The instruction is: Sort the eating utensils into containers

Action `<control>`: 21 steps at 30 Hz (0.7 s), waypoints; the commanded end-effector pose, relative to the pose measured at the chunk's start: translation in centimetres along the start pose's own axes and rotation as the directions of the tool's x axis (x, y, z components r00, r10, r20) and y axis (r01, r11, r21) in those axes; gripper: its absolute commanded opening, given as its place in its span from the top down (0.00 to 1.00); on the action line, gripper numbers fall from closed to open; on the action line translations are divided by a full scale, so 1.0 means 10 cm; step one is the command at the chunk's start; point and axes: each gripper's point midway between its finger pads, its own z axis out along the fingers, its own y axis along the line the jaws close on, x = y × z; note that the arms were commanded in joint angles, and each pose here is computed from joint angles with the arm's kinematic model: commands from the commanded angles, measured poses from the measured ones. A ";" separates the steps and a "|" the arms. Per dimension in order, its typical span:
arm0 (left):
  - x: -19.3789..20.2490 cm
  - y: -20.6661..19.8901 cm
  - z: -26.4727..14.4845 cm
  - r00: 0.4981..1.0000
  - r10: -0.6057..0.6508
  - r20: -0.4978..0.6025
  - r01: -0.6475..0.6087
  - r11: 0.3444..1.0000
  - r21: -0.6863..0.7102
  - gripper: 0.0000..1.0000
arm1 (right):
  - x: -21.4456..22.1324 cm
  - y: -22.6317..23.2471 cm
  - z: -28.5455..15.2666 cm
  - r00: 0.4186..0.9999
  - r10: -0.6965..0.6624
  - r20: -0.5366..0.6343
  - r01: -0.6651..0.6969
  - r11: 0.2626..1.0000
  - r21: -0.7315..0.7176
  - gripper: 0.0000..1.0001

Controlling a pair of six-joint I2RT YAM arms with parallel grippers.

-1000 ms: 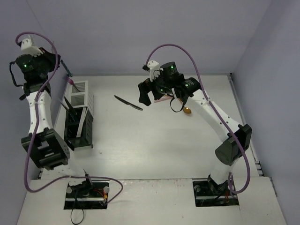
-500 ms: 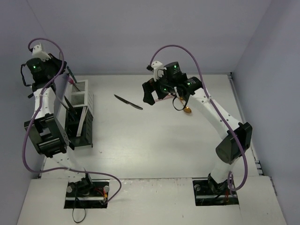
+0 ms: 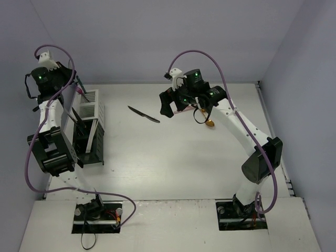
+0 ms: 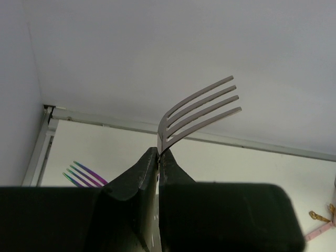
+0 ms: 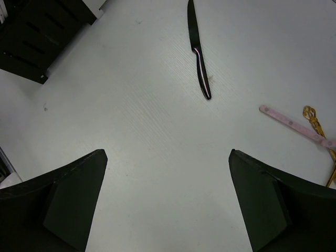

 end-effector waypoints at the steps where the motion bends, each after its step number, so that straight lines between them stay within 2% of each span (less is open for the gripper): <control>1: -0.58 -0.39 -0.23 0.982 0.114 0.148 -0.126 0.989 0.076 0.96 | -0.20 0.01 -0.10 0.997 -0.034 0.072 0.035 0.999 -0.010 0.00; 3: -0.56 -0.40 -0.25 0.983 0.114 0.144 -0.127 0.988 0.082 0.88 | -0.19 0.01 -0.09 0.997 -0.032 0.068 0.033 0.999 -0.009 0.00; 4: -0.56 -0.41 -0.26 0.983 0.115 0.144 -0.128 0.988 0.085 0.79 | -0.19 0.01 -0.09 0.997 -0.033 0.069 0.033 0.999 -0.009 0.00; 6: -0.60 -0.48 -0.30 0.981 0.119 0.151 -0.135 0.986 0.101 0.50 | -0.20 0.00 -0.08 0.997 -0.036 0.070 0.036 0.999 -0.006 0.00; 7: -0.65 -0.51 -0.33 0.979 0.123 0.161 -0.140 0.985 0.102 0.40 | -0.21 -0.01 -0.09 0.997 -0.035 0.073 0.035 0.999 -0.002 0.00; 12: -0.98 -0.77 -0.50 0.962 0.147 0.230 -0.180 0.975 0.129 0.32 | -0.21 -0.08 -0.02 0.997 -0.034 0.064 0.032 0.999 0.023 0.04; 15: -1.19 -0.98 -0.65 0.946 0.185 0.266 -0.227 0.964 0.135 0.32 | -0.20 -0.20 0.08 0.998 -0.029 0.048 0.026 0.997 0.070 0.12; 18: -1.45 -1.27 -0.90 0.913 0.256 0.317 -0.311 0.941 0.135 0.32 | -0.04 -0.38 0.39 1.000 -0.022 -0.017 0.024 0.993 0.117 0.18; 20: -1.38 -1.35 -0.95 0.922 0.272 0.277 -0.318 0.938 0.139 0.31 | 0.02 -0.43 0.50 0.999 -0.022 -0.037 0.026 0.991 0.128 0.20; 21: -1.43 -1.43 -1.02 0.903 0.342 0.260 -0.381 0.917 0.114 0.31 | 0.10 -0.49 0.64 0.998 -0.015 -0.063 0.023 0.990 0.136 0.21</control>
